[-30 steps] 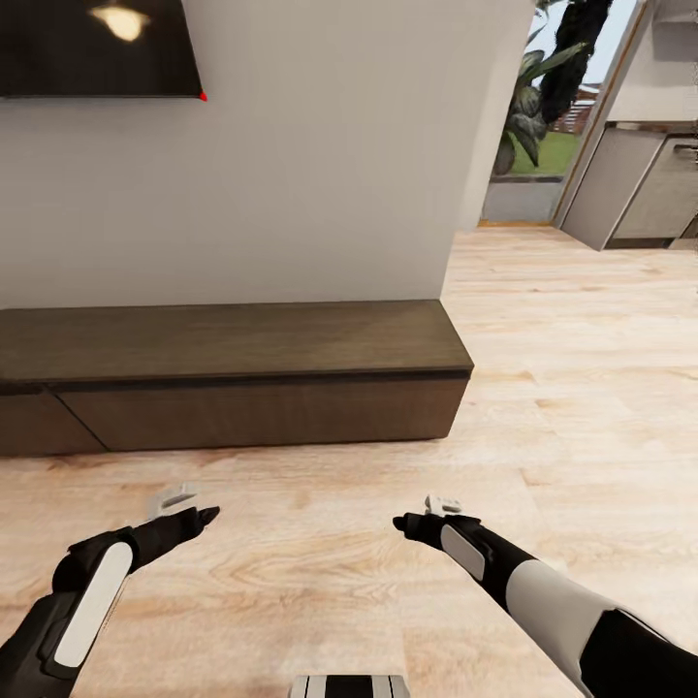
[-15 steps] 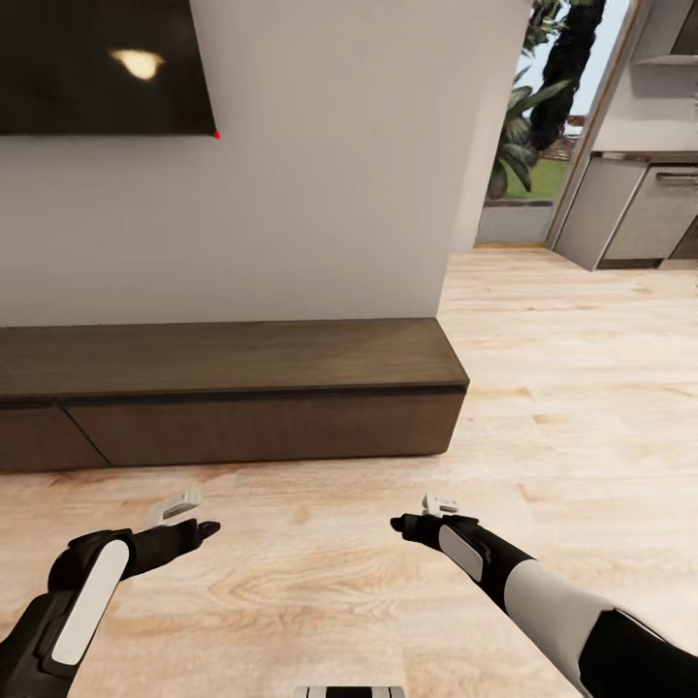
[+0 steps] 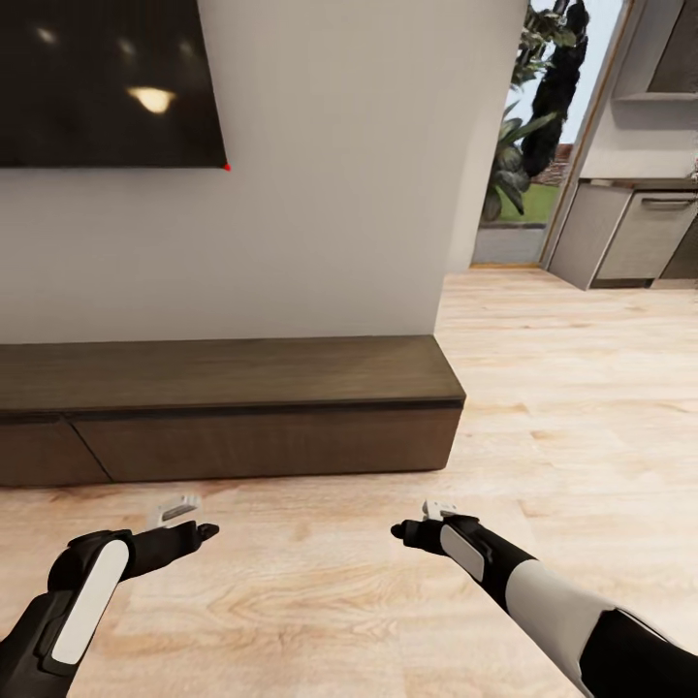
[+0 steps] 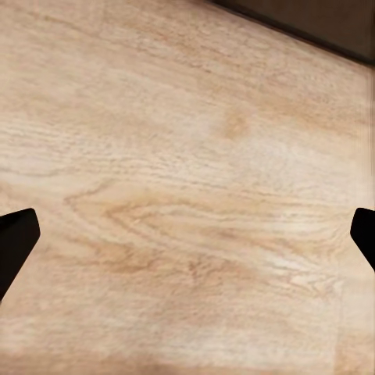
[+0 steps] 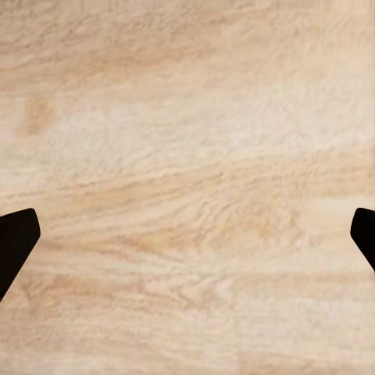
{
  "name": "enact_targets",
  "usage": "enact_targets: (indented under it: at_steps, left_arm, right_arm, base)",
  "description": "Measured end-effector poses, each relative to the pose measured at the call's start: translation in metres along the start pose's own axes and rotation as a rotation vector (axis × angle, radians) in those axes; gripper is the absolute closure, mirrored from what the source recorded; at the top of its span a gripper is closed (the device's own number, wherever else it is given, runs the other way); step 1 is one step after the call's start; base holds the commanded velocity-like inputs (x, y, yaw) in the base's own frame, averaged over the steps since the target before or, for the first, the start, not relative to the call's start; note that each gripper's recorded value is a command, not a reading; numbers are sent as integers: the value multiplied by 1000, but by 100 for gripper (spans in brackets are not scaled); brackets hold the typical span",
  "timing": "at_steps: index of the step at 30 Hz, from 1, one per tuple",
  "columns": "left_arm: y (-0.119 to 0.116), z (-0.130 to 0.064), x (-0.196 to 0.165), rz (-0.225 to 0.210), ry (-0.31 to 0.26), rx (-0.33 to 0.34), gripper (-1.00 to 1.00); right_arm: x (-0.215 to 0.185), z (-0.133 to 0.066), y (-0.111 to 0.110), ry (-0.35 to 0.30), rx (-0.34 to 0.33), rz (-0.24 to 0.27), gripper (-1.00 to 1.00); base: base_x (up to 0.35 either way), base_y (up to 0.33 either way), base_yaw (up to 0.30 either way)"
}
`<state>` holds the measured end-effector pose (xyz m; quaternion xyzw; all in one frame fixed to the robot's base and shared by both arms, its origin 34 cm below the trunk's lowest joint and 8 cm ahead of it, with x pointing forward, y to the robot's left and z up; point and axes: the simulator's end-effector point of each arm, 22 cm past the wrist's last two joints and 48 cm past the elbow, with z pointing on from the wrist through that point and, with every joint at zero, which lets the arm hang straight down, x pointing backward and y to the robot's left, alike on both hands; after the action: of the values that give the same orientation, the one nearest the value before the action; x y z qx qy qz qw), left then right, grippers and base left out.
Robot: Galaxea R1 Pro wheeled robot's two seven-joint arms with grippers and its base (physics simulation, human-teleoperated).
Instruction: Place each of the two pumpkins and all three candles from the living room inside a cabinet in the living room (use any cabinet), then make sure every cabinet is closed, and position the cauldron so it is next to a table in the living room.
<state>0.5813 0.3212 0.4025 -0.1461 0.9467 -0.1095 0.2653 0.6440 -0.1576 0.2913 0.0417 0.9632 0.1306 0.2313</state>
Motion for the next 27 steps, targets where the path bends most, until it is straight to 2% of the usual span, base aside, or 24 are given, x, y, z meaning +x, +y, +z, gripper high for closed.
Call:
enact_targets:
  at_steps: [27]
  left_arm:
    - [-28, -42, -29, 24, -91, 51, -100]
  right_arm:
    - [-46, -47, 18, -104, -11, -31, -100]
  base:
    - [0, 0, 0]
